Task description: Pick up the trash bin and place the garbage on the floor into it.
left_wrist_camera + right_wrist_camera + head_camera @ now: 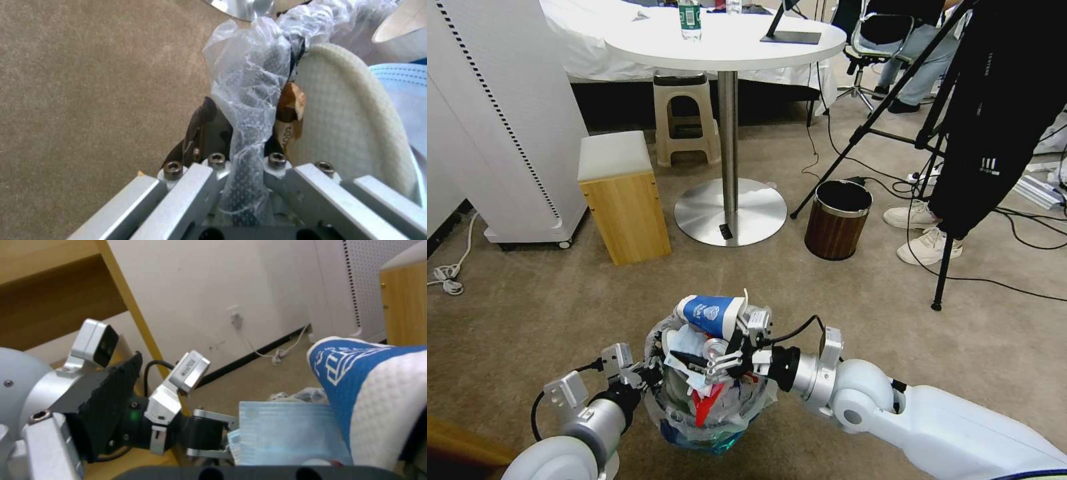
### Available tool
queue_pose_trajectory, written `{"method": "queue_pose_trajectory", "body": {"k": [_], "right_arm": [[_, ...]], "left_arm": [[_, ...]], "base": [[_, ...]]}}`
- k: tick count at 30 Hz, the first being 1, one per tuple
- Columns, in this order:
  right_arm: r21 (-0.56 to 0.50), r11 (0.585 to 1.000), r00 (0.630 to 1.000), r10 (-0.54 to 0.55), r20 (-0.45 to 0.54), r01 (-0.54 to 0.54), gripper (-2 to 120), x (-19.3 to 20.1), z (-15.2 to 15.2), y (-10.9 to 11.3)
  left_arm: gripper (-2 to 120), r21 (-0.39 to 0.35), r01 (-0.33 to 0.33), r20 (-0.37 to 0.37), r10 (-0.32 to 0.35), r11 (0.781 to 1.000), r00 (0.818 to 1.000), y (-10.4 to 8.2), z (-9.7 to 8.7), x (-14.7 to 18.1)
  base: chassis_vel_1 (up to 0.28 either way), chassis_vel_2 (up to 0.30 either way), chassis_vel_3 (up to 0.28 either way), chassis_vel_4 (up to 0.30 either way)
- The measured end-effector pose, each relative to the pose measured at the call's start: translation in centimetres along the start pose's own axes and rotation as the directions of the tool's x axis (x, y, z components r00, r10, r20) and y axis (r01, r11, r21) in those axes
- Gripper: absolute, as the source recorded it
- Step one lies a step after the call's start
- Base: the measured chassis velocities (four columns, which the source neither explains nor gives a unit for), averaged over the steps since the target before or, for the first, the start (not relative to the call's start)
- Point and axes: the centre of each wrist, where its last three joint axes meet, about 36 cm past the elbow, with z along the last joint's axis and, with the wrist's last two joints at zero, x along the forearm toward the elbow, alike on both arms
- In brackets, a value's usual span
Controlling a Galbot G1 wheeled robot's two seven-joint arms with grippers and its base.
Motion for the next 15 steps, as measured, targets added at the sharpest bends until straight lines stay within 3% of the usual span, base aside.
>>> {"method": "queue_pose_trajectory", "body": {"k": [15], "right_arm": [[-0.023,1.000,1.000,0.017,-0.018,-0.017,100,0.9,-0.6,0.8]], "left_arm": [[0,-0.001,0.018,-0.005,-0.018,1.000,1.000,0.7,0.0,-0.7]], "base": [[0.000,0.000,0.000,0.000]]}}
